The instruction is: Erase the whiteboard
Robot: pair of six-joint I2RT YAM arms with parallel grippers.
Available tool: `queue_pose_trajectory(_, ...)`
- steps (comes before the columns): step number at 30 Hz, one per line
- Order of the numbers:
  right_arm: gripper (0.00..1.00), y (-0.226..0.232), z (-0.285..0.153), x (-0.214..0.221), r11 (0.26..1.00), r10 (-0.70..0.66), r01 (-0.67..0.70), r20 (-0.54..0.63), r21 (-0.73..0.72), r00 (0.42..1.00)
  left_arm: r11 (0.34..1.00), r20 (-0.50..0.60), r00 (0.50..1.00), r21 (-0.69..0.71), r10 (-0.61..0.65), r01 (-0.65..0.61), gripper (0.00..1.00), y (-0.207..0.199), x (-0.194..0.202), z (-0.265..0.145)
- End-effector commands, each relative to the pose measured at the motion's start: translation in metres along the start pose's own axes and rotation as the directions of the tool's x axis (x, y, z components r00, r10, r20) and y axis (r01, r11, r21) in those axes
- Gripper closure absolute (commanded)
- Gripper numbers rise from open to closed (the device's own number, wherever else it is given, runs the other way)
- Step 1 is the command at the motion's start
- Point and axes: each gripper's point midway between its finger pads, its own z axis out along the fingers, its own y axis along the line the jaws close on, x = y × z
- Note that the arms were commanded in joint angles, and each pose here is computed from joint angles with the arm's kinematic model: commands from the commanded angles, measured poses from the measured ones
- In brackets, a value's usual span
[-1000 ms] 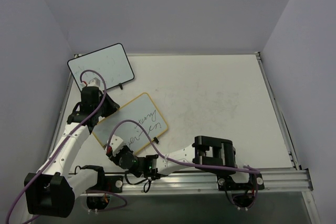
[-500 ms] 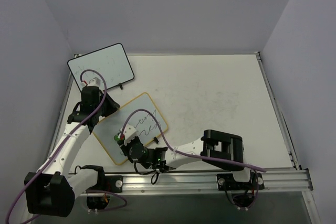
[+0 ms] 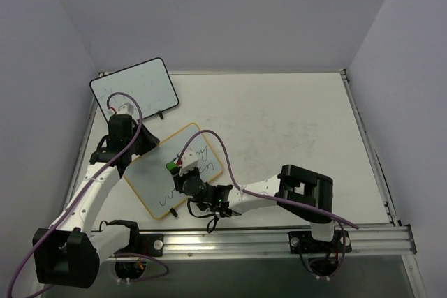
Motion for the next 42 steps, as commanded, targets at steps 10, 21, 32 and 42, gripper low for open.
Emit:
queue_pose_trajectory(10,1.00,-0.001,-0.009,0.057,0.987,-0.158,0.162,-0.110,0.021,0.981,0.999,-0.023,1.000,0.032,0.020,-0.019,0.78,-0.008,0.004,-0.002)
queue_pose_trajectory(21,1.00,0.066,-0.023,0.071,0.967,-0.214,0.194,-0.114,-0.164,0.970,0.999,-0.023,1.000,0.037,0.020,-0.019,0.78,-0.010,0.003,-0.001)
queue_pose_trajectory(32,1.00,0.090,-0.032,0.089,0.941,-0.274,0.242,-0.112,-0.236,0.955,0.999,-0.021,1.000,0.040,0.018,-0.017,0.78,-0.010,0.003,-0.001)
queue_pose_trajectory(42,1.00,0.090,-0.031,0.101,0.938,-0.288,0.255,-0.119,-0.233,0.950,0.999,-0.023,1.000,0.035,0.018,-0.017,0.78,-0.008,0.005,-0.002)
